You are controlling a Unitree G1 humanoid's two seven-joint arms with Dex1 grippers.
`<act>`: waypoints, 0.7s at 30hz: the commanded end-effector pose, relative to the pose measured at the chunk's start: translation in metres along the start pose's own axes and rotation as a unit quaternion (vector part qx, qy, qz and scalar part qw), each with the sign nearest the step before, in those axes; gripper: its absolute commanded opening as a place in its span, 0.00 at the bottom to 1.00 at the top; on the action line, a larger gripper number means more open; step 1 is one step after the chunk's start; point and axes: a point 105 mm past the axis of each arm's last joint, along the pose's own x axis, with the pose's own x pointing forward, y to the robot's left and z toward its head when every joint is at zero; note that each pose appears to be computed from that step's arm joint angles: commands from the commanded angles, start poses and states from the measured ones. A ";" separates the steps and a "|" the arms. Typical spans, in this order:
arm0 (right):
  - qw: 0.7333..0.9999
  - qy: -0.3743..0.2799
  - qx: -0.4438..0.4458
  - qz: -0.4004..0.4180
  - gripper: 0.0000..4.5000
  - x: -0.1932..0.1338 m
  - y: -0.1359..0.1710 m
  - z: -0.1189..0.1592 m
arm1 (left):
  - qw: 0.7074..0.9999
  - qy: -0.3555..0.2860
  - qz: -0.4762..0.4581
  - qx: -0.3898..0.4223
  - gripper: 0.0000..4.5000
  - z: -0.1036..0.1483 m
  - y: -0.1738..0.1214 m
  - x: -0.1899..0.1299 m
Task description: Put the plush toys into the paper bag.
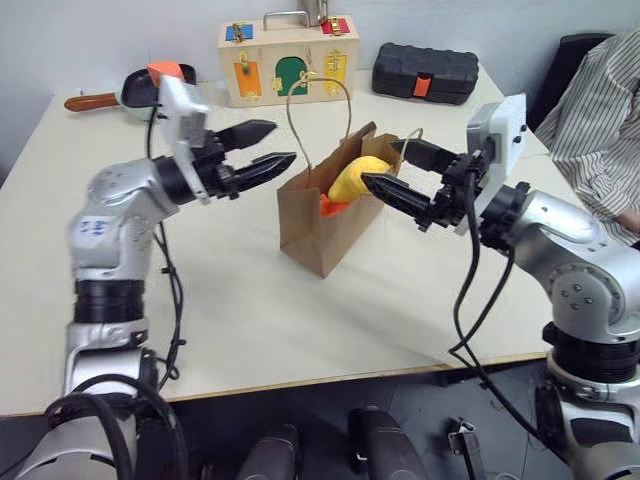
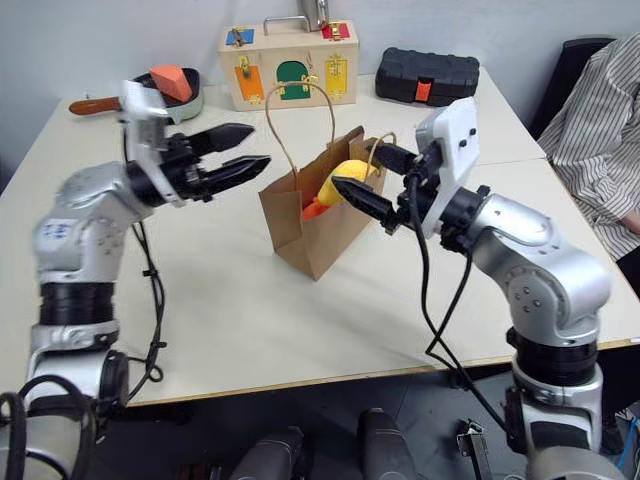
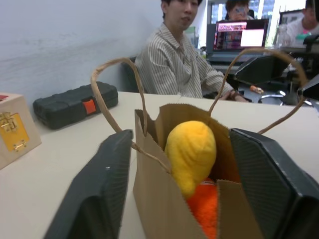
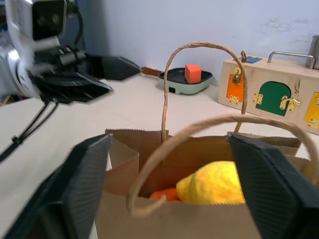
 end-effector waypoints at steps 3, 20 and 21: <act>0.998 0.021 -0.042 0.037 1.00 -0.027 0.010 0.008 | 0.998 0.053 0.017 0.014 1.00 -0.020 -0.023 -0.021; 0.997 0.080 -0.012 -0.011 0.16 0.026 0.011 -0.081 | 0.999 0.006 -0.023 -0.022 1.00 -0.056 -0.028 0.032; 0.997 0.078 -0.017 -0.018 0.08 0.030 0.008 -0.081 | 0.999 0.005 -0.029 -0.023 1.00 -0.057 -0.029 0.035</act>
